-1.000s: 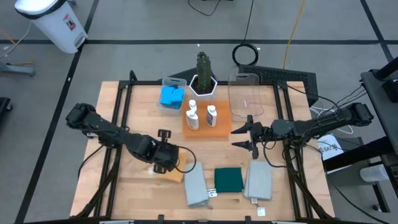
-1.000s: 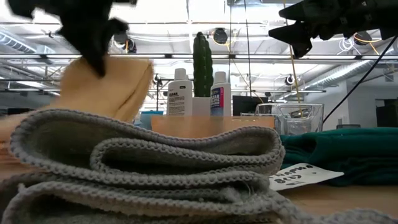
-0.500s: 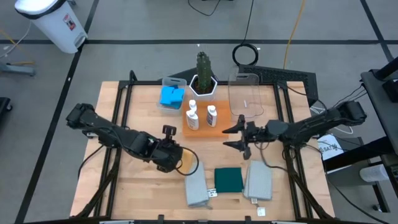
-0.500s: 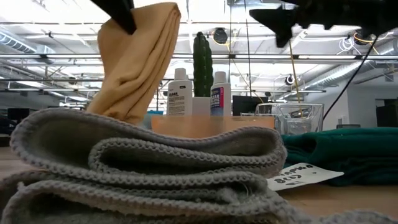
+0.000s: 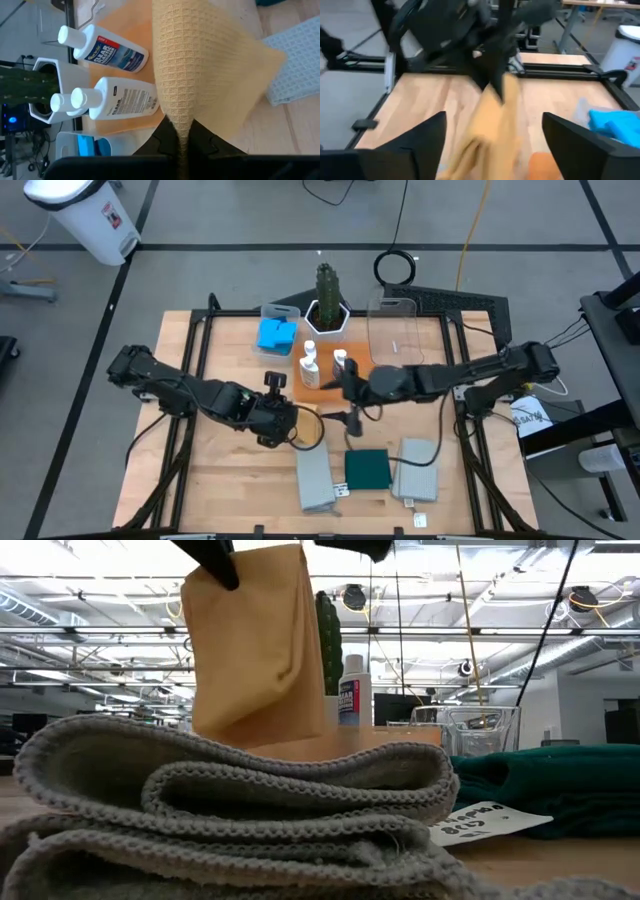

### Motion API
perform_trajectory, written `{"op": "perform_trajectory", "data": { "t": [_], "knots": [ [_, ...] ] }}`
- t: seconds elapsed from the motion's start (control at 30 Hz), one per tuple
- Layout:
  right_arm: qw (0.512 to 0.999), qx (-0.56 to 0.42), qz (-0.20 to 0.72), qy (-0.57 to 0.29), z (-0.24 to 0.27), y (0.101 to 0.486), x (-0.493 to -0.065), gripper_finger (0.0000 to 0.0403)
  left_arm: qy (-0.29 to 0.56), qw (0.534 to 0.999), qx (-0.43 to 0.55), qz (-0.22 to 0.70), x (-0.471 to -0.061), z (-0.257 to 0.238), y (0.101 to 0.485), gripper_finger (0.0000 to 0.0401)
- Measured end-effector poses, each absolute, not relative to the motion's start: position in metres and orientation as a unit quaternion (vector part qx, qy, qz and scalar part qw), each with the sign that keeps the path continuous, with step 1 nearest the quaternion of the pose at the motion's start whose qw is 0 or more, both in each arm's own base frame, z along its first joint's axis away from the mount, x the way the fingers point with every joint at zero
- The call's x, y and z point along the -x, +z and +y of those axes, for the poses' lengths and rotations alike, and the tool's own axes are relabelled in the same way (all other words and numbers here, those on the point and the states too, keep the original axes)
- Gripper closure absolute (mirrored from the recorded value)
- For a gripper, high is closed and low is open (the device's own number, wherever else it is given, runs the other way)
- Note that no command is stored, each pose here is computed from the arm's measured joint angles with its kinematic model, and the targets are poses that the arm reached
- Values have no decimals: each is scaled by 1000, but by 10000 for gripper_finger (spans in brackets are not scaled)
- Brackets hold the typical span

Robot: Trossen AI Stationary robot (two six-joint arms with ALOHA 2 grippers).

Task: Pick & Place Kitchen Items
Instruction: Put the orange microfiber towel into the transparent bin

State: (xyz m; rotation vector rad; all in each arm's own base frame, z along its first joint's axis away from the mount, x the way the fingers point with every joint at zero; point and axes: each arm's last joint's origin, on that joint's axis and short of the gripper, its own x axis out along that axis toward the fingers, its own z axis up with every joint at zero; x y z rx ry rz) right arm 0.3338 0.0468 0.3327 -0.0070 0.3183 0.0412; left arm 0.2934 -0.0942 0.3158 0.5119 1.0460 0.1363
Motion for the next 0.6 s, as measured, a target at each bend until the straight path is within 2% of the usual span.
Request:
{"op": "perform_trajectory", "data": {
  "t": [0.17, 0.33, 0.6],
  "knots": [
    [982, 0, 186, 5, 37, 340, -361, 75, 65, 834, -240, 493, -294, -94, 316, 390],
    [976, -8, 212, 49, 38, 320, -381, 77, 65, 834, -238, 494, -293, -94, 316, 390],
    [966, 6, 253, 47, 39, 289, -398, 81, 55, 835, -231, 496, -293, -95, 315, 390]
  ]
}}
